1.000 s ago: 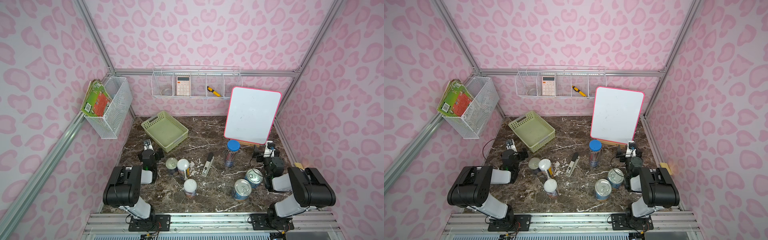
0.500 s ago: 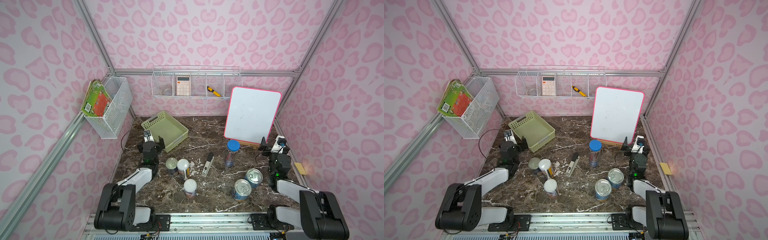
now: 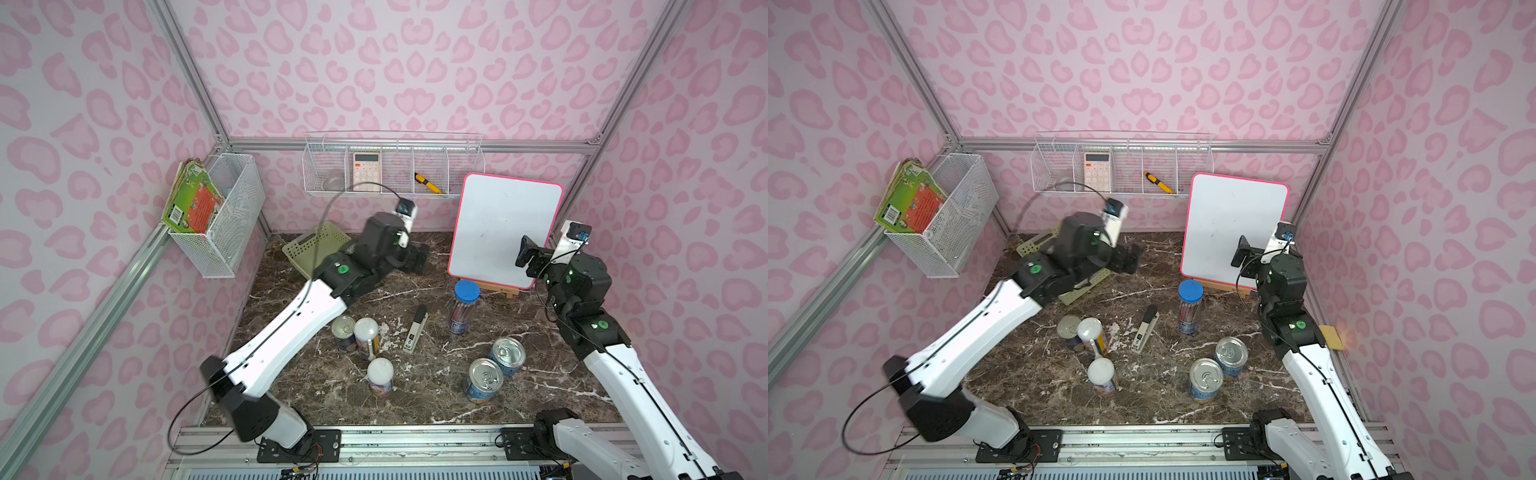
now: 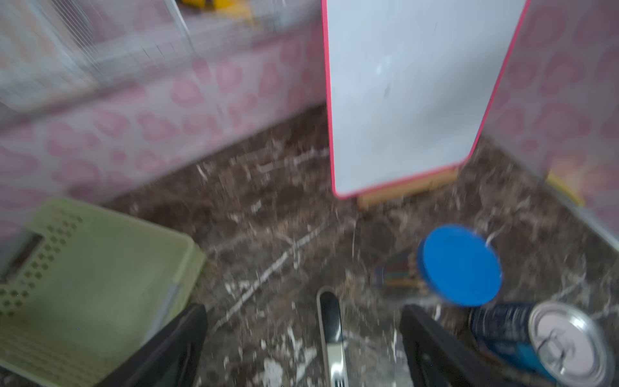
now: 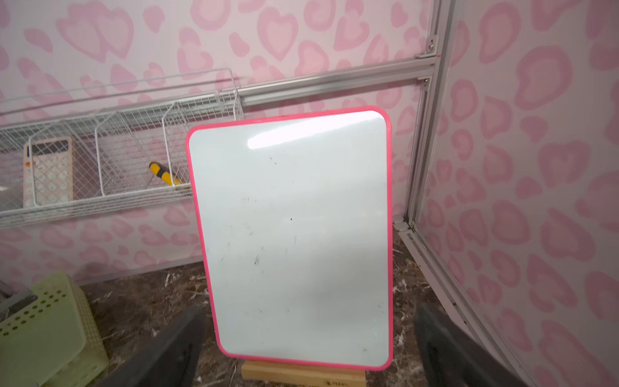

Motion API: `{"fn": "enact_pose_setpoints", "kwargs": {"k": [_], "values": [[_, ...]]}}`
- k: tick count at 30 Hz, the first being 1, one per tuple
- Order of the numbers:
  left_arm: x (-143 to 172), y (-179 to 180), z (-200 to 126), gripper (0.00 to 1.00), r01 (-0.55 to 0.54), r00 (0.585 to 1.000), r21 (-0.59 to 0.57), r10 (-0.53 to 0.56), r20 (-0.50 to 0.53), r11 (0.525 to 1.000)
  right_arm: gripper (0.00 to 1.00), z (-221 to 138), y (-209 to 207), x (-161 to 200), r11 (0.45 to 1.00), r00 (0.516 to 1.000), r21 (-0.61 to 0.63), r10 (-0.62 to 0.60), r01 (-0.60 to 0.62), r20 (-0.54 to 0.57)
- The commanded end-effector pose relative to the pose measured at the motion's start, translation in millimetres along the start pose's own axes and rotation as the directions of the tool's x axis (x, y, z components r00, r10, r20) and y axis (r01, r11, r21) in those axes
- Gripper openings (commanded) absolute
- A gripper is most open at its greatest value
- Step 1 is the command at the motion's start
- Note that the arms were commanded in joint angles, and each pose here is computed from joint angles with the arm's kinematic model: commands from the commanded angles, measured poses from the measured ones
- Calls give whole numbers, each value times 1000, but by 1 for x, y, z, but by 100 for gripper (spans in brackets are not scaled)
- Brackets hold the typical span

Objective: Put the canned food in the basket
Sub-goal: Pick up the distractor from the center of the board.

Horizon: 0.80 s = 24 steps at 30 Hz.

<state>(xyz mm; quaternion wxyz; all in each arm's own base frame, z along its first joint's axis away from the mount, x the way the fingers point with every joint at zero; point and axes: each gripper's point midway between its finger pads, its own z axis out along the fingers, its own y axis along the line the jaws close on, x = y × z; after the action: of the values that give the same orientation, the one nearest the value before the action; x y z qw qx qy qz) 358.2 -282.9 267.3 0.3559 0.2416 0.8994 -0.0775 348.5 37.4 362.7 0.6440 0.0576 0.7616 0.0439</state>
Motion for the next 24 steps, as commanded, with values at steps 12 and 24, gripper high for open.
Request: {"fn": "enact_pose_setpoints", "kwargs": {"k": [12, 24], "values": [[171, -36, 98, 91, 118, 745, -9, -95, -660, 993, 99, -22, 98, 104, 926, 844, -370, -253, 71, -473], [209, -46, 131, 72, 195, 694, 7, -133, -708, 981, 99, 16, 133, 153, 886, 716, -443, -396, 135, -574]]}}
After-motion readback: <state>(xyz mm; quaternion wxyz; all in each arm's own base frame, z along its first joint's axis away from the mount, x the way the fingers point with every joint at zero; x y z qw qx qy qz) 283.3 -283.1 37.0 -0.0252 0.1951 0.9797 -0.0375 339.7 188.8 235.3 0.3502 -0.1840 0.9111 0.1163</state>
